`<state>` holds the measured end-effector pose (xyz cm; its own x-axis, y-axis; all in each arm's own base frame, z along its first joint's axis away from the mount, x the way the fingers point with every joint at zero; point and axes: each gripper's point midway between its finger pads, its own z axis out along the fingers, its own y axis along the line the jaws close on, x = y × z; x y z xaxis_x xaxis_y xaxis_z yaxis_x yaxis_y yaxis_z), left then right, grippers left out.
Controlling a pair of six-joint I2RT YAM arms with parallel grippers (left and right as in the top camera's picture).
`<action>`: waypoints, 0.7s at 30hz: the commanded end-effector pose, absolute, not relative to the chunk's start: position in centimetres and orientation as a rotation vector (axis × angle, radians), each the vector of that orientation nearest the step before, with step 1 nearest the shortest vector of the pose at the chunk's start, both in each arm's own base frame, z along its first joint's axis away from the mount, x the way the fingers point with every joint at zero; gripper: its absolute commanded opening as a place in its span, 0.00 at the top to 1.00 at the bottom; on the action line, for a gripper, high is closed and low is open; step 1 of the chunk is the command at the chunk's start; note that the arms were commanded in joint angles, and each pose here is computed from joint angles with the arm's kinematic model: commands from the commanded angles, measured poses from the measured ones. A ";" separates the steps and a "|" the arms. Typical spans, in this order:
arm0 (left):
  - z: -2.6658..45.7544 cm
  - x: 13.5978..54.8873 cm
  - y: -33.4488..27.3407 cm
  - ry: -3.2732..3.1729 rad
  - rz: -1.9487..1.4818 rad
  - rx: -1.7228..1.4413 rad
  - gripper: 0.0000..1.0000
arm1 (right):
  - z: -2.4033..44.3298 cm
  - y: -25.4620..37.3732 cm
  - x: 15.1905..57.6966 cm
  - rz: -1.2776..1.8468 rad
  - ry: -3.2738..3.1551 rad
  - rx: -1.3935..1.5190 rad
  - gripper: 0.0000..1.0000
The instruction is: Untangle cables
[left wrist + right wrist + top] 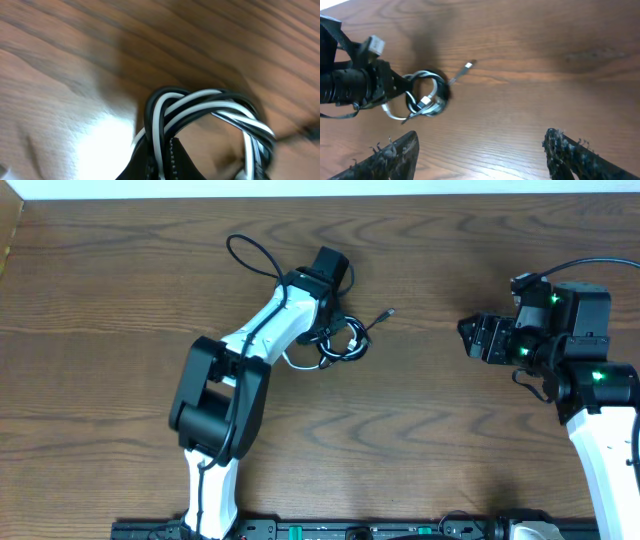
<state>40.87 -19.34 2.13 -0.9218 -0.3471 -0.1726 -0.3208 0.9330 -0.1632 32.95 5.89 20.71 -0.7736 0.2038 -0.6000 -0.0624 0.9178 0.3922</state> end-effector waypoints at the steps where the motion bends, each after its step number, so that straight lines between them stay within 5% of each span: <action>1: 9.8 39.8 -22.6 2.842 -0.547 -0.273 0.93 | 22.5 7.8 33.2 0.653 2.346 0.037 0.26; 7: 16.4 38.5 -24.2 2.740 -0.772 -0.196 0.93 | 22.3 9.7 33.7 0.772 2.350 0.043 0.33; 21: 19.0 38.5 -25.1 2.707 -1.061 -0.295 0.93 | 17.0 16.8 36.0 1.152 2.416 -0.140 0.32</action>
<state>38.77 -24.26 17.99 -0.9499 -0.2603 -0.1728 -0.0949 0.7673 -0.6343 35.81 14.99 17.00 -0.8788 0.1242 -0.4607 -0.2590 0.6867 0.6792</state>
